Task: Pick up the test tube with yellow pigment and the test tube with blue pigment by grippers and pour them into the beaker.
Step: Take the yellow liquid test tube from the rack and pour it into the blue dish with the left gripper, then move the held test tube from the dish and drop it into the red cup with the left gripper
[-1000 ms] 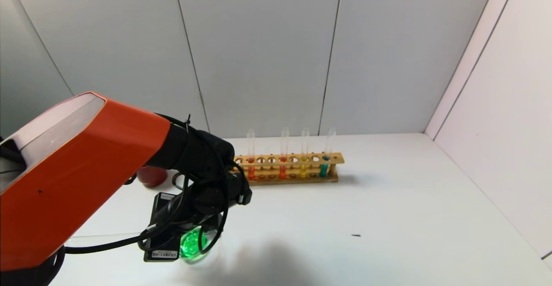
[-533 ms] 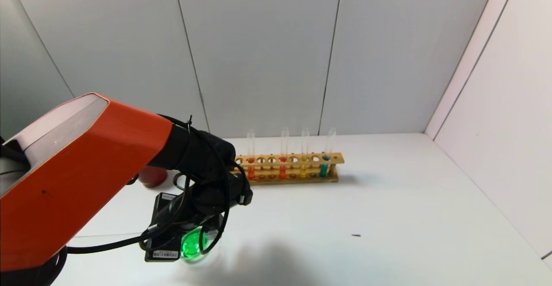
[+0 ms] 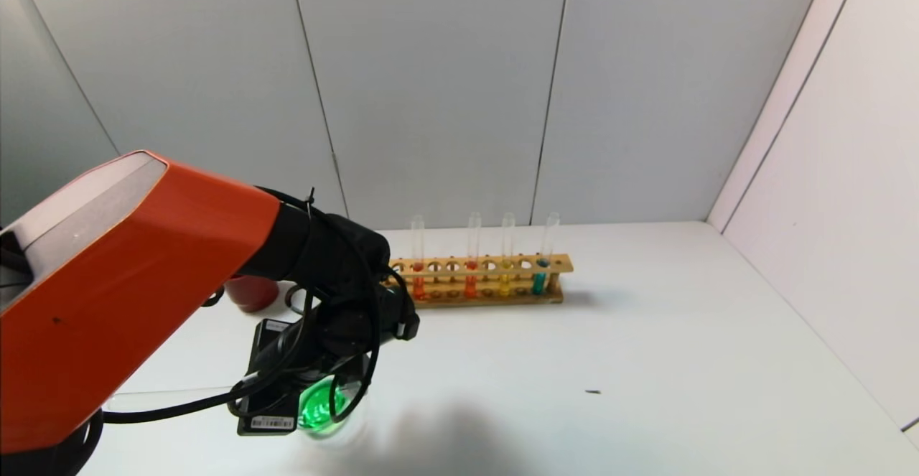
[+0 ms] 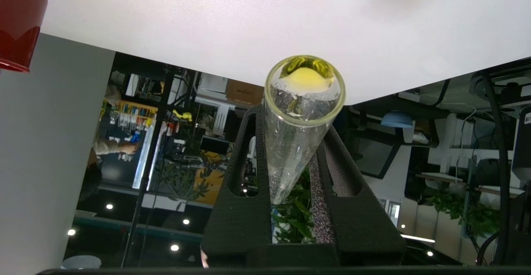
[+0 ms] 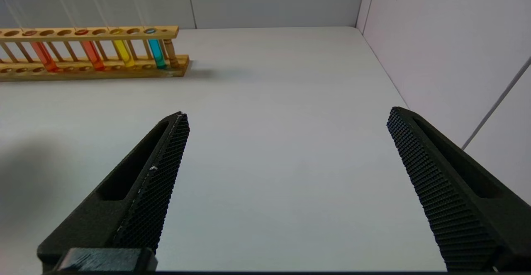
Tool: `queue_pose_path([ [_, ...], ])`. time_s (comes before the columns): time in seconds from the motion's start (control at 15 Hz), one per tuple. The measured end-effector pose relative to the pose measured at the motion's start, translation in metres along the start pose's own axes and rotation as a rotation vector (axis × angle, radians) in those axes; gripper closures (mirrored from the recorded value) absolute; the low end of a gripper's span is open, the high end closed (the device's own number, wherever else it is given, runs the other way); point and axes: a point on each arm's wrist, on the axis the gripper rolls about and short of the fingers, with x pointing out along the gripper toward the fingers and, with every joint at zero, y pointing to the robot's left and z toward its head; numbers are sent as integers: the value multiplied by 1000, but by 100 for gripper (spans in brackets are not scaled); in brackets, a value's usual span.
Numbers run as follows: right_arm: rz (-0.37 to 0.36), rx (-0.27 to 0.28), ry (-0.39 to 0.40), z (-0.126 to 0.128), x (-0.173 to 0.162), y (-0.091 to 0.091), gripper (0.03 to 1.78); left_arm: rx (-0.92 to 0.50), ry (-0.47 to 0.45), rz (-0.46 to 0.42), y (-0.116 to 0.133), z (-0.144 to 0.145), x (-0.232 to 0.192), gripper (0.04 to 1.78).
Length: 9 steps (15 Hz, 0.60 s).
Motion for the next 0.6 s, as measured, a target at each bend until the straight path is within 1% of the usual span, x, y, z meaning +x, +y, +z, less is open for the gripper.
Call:
queue_pose_path([
  [0.2,0,0,0,0,0,0,7,-35,-41,-1,1,-12,-9,150],
  [0.33,0,0,0,0,0,0,7,-66,-84,-19,-1,-24,-16,150],
  [0.53,0,0,0,0,0,0,7,-144,-154,-28,-4,-43,-29,150],
  [0.6,0,0,0,0,0,0,7,-191,-179,-38,-4,-50,-33,150],
])
